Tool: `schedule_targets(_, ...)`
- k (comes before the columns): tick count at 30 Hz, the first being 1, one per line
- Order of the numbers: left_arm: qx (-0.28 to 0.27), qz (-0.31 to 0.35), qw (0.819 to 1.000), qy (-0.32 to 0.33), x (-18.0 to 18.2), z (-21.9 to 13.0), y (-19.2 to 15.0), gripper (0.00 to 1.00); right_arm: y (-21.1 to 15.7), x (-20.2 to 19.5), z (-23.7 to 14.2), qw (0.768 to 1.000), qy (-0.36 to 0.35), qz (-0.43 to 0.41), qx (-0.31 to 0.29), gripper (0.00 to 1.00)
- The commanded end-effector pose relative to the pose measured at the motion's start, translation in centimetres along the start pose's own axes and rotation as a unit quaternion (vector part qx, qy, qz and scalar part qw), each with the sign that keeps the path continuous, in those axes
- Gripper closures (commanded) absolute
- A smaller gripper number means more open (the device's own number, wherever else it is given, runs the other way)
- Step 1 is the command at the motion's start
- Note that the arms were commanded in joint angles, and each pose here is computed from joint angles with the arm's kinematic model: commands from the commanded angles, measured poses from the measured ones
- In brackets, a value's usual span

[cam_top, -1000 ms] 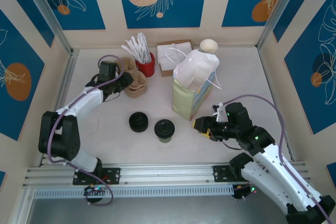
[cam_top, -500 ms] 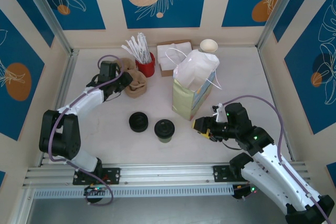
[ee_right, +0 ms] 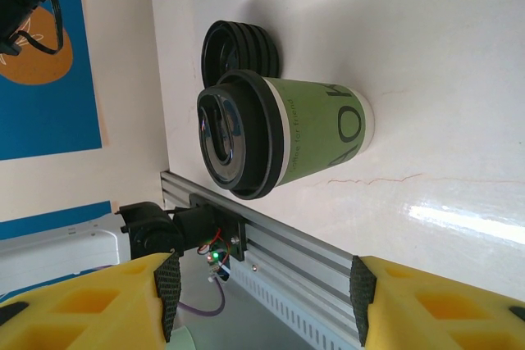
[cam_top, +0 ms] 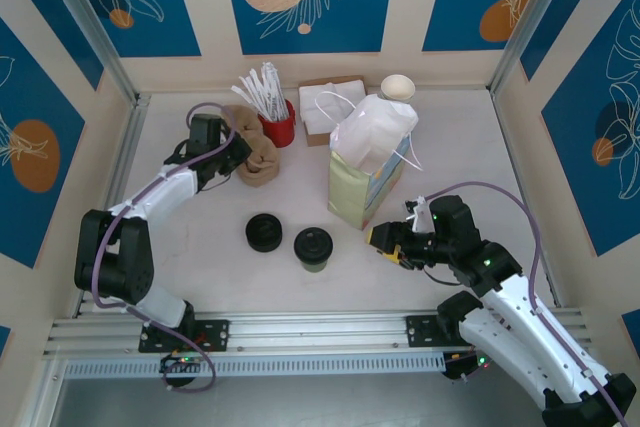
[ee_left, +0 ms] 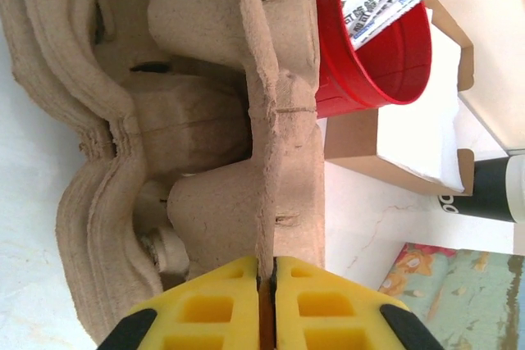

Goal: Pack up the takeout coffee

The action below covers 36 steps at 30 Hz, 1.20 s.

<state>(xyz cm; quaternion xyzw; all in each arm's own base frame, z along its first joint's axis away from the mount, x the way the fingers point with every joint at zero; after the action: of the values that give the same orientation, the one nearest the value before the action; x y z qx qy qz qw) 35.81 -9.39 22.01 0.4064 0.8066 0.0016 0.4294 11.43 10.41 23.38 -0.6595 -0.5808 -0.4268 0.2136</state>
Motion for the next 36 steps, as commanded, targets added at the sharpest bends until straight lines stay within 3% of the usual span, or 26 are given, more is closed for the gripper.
schedule_targets(1, -0.013, 0.015, 0.999, -0.034, -1.9, -1.8, 1.3, 0.92, 0.0, 0.7, -0.6, 1.000, 0.016, -0.010, 0.002, 0.41)
schedule_targets(16, -0.076, 0.063, 0.994, -0.043, -3.1, -12.8, 0.3, 0.92, 0.2, 3.2, -3.1, 0.997, 0.048, -0.057, -0.036, 0.41)
schedule_targets(23, -0.073, 0.112, 0.983, -0.130, -4.8, -19.6, -1.4, 0.92, 0.3, 5.4, -4.7, 0.988, 0.097, -0.110, -0.054, 0.41)
schedule_targets(32, -0.024, 0.168, 0.935, -0.311, -5.7, -25.8, -5.0, 0.90, 0.8, 9.1, -6.6, 0.954, 0.193, -0.212, -0.085, 0.41)
schedule_targets(36, 0.006, 0.182, 0.919, -0.348, -5.1, -26.6, -6.4, 0.88, 1.2, 10.3, -7.0, 0.944, 0.201, -0.242, -0.100, 0.40)
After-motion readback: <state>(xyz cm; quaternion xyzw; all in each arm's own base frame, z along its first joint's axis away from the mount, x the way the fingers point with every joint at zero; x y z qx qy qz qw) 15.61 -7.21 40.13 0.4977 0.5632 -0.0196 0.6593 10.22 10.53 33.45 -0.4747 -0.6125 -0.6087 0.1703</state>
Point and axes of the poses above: each hand's point on the last joint's axis, 136 mm out from that joint toward the fingers, its own z axis out along the fingers, its own x axis along the line the jaws close on, y = z × x, the point moved 10 cm from there along -z, back along the fingers, and after that the axes turned 6 degrees about -z, right-handed, at the moved point
